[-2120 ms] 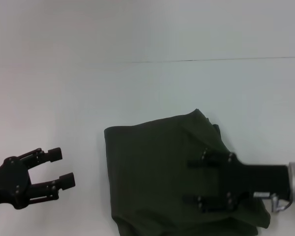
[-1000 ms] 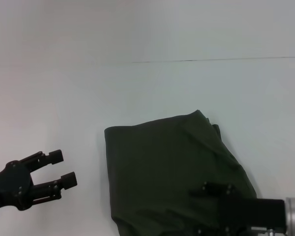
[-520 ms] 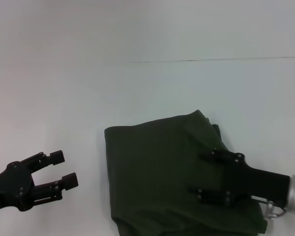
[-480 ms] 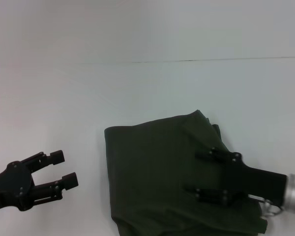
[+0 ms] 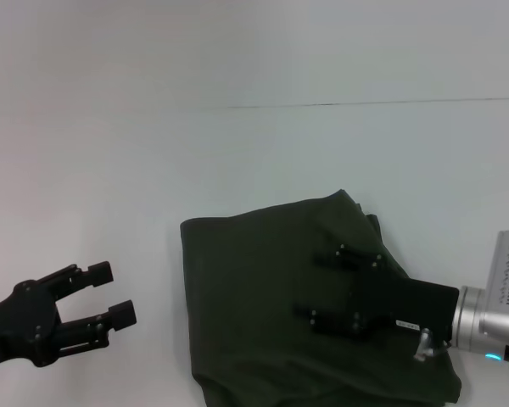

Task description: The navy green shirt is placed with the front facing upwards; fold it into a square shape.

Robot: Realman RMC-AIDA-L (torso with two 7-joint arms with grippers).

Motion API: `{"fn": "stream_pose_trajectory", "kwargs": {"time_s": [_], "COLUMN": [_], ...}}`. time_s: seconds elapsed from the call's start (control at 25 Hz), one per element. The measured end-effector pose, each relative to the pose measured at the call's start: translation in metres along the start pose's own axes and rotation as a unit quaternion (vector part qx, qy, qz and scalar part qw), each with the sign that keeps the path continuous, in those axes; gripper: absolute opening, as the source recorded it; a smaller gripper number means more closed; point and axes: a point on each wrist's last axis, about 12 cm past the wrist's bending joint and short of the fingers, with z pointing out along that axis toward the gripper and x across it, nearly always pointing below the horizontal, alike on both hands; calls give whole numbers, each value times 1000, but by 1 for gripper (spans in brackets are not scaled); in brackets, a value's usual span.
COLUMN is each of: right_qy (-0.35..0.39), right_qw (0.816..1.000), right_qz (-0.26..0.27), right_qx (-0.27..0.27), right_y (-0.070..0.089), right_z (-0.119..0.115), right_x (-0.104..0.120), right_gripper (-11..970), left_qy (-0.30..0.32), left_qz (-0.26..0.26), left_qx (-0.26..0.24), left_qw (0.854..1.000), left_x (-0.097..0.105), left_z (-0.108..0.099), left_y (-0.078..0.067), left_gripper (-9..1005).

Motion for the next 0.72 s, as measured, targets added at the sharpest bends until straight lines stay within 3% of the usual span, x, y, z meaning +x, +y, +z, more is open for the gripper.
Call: {"fn": "stream_pose_trajectory", "kwargs": {"time_s": [0.72], "right_qy": [-2], "right_qw": [995], "right_qz": [38], "right_qx": [94], "right_y": [-12], "right_z": [-21], "right_x": [13], "right_gripper": [846], "left_qy": [3], "left_qz": [-1], "left_qx": [4], "left_qw": [1000], "left_x": [1], "left_z": [1], "left_y": [-1], "left_gripper": [825]}}
